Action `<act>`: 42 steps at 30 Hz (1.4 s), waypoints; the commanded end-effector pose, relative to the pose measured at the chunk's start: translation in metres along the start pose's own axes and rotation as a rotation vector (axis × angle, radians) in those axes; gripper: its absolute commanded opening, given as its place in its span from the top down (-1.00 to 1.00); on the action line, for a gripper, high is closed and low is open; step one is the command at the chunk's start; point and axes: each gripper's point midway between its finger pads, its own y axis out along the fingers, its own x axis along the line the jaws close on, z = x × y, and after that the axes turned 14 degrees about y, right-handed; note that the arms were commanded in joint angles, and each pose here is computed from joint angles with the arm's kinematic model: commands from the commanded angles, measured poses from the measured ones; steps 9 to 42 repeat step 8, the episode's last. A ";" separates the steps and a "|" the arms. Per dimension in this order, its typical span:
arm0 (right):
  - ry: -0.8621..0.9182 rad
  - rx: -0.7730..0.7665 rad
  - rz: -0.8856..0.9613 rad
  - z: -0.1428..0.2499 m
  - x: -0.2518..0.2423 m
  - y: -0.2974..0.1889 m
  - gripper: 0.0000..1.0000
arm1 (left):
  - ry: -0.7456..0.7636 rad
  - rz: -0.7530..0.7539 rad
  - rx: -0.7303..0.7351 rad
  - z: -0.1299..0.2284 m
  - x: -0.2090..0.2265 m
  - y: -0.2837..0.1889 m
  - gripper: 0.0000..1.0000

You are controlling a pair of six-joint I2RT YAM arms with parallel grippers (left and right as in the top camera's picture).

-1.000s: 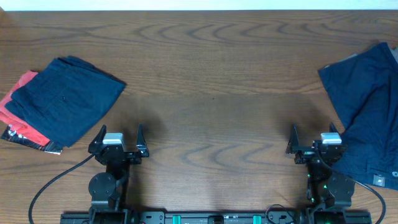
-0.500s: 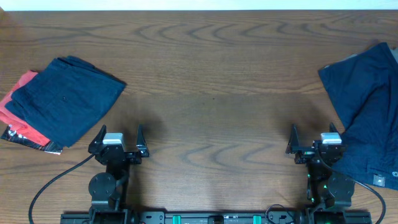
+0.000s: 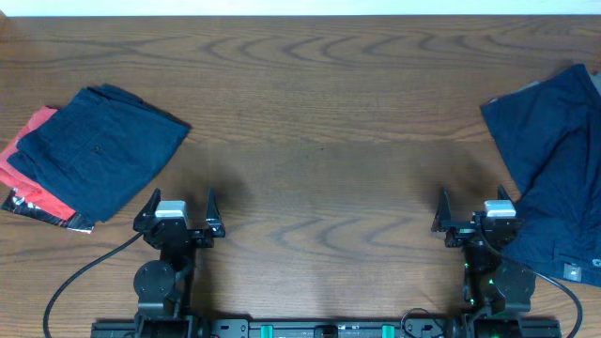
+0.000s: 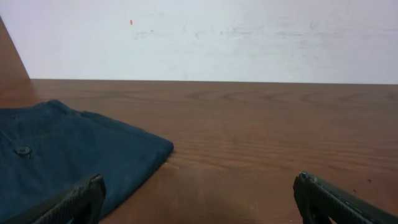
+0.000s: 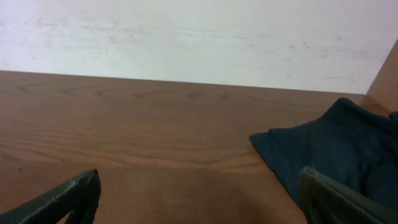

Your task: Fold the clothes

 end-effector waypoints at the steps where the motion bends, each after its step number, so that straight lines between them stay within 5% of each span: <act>1: 0.003 0.002 -0.017 0.001 0.004 0.000 -0.98 | 0.018 -0.006 0.055 0.016 0.000 0.000 -0.96; 42: 0.003 0.002 -0.017 0.001 0.004 0.000 -0.99 | 0.018 -0.006 0.055 0.016 0.000 0.000 -0.95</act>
